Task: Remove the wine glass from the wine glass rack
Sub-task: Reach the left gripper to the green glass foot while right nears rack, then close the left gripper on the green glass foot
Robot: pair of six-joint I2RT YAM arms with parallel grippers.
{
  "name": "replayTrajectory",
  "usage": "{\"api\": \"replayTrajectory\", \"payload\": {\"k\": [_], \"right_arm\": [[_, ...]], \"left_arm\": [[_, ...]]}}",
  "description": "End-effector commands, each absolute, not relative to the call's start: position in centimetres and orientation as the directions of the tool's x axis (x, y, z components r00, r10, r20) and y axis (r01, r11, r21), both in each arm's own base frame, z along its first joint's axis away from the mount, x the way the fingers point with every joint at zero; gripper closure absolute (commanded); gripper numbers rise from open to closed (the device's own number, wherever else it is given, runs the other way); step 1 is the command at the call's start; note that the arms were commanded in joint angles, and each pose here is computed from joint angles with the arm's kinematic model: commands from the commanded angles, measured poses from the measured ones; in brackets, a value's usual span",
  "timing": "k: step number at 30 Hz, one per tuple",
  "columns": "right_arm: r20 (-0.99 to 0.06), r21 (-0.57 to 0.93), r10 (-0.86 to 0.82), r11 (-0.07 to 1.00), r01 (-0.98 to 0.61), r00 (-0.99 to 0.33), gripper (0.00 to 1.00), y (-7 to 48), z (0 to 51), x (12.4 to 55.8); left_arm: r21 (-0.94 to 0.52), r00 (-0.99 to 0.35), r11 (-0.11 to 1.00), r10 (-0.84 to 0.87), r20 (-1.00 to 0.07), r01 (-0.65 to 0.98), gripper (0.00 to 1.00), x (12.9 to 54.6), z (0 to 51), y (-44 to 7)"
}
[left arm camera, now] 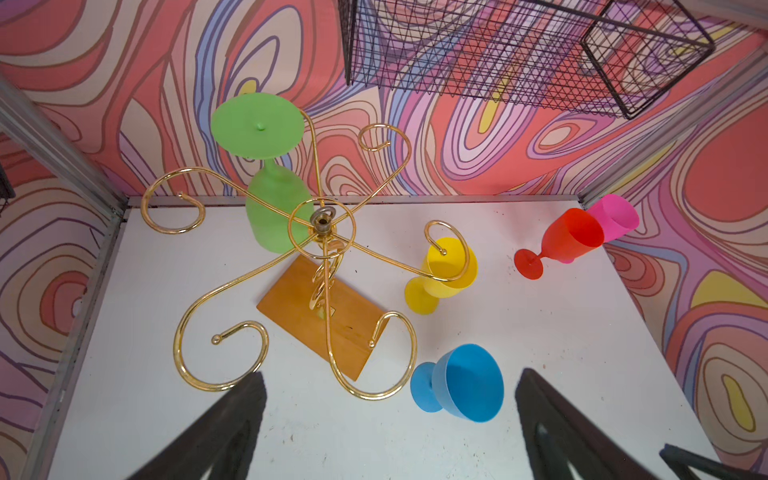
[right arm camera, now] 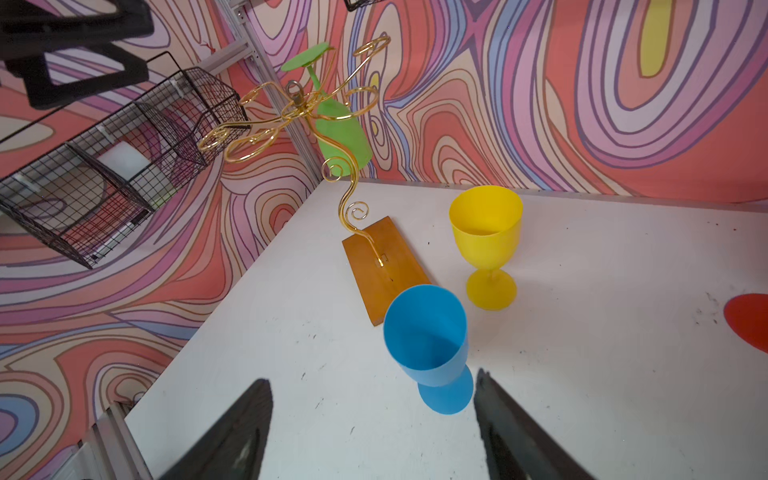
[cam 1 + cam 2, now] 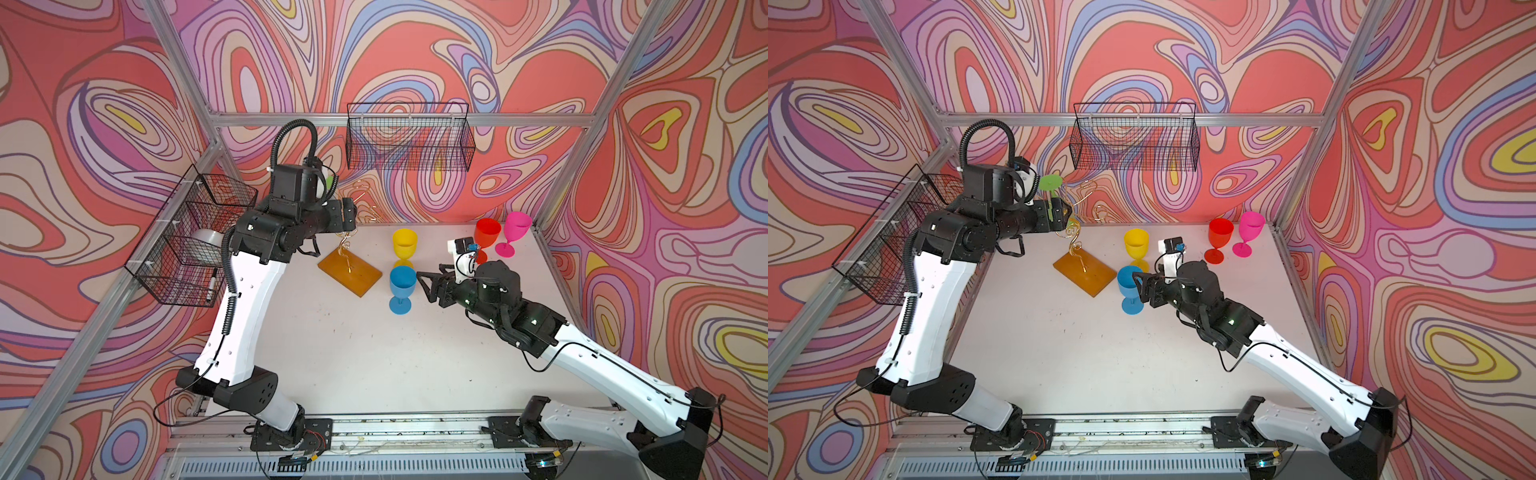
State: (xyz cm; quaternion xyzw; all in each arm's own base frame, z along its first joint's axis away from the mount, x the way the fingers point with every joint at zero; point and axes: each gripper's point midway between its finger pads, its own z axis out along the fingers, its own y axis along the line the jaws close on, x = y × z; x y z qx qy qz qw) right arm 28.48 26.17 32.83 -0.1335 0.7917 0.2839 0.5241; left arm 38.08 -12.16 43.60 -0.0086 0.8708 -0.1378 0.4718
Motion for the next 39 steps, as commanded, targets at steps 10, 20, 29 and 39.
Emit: {"api": "replayTrajectory", "payload": {"k": [10, 20, 29, 39], "right_arm": [[-0.938, 0.184, -0.029, 0.8, -0.571, -0.344, 0.21, 28.4, 33.0, 27.2], [-0.968, 0.051, -0.123, 0.758, -0.65, -0.22, 0.23, 29.9, 34.5, 26.0], [-0.973, 0.025, -0.133, 0.754, -0.656, -0.191, 0.23, 29.6, 34.5, 25.6], [-0.975, 0.024, -0.13, 0.747, -0.665, -0.182, 0.23, 29.3, 34.3, 25.2]], "left_arm": [[-0.606, -0.454, 0.795, -0.551, -0.7, -0.029, 0.18, 42.3, 45.2, -8.4], [-0.779, -0.371, 0.612, -0.761, -0.532, -0.138, 0.3, 45.2, 44.4, -6.6], [-0.903, -0.312, 0.375, -0.901, -0.302, -0.209, 0.42, 48.5, 43.1, -6.9], [-0.923, -0.246, 0.232, -0.956, -0.158, -0.307, 0.52, 50.5, 40.5, -6.7]]}}
